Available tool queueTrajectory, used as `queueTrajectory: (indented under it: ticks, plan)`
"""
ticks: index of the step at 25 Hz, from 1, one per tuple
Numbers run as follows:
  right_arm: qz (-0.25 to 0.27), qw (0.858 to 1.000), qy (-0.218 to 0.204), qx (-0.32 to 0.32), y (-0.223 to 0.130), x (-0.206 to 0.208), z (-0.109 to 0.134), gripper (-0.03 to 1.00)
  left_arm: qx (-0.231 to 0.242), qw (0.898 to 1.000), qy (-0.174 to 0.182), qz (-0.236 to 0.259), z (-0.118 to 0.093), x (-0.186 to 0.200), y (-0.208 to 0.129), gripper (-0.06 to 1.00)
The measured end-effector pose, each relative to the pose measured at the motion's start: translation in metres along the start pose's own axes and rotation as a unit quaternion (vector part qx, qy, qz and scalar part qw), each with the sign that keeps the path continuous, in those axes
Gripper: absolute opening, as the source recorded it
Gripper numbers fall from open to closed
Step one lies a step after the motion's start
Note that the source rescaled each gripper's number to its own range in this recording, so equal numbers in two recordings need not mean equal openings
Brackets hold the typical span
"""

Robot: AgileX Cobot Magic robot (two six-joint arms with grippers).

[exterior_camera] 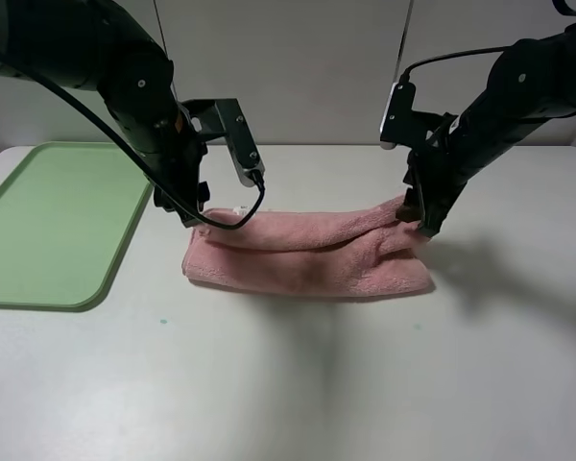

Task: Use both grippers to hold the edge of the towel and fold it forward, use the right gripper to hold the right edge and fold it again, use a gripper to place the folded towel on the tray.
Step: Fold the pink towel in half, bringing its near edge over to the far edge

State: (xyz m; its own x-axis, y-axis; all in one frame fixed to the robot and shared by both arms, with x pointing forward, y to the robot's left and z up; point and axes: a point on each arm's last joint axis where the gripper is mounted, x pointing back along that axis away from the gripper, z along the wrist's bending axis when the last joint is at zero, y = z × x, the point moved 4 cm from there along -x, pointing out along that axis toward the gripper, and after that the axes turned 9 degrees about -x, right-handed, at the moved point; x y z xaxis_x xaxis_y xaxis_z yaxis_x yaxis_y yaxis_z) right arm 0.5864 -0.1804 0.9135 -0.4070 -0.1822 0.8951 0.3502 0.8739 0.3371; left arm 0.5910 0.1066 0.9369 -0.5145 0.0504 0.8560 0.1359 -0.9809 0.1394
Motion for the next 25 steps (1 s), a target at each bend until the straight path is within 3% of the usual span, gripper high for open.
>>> queueTrajectory:
  ticks: [8, 14, 25]
  plan:
    - [-0.024, 0.999, -0.029, -0.027, 0.0061, 0.0004, -0.0078, 0.86, 0.0, 1.0, 0.002, -0.003, 0.0005, 0.0, 0.0008, 0.76]
    - [-0.026, 0.997, -0.029, -0.062, 0.0062, 0.0004, -0.008, 0.98, 0.002, 1.0, 0.002, -0.006, 0.0005, 0.0, 0.0015, 0.94]
    - [-0.027, 0.993, -0.028, -0.112, 0.0063, 0.0004, -0.0082, 1.0, 0.003, 1.0, 0.001, -0.007, 0.0004, 0.0, 0.0018, 1.0]
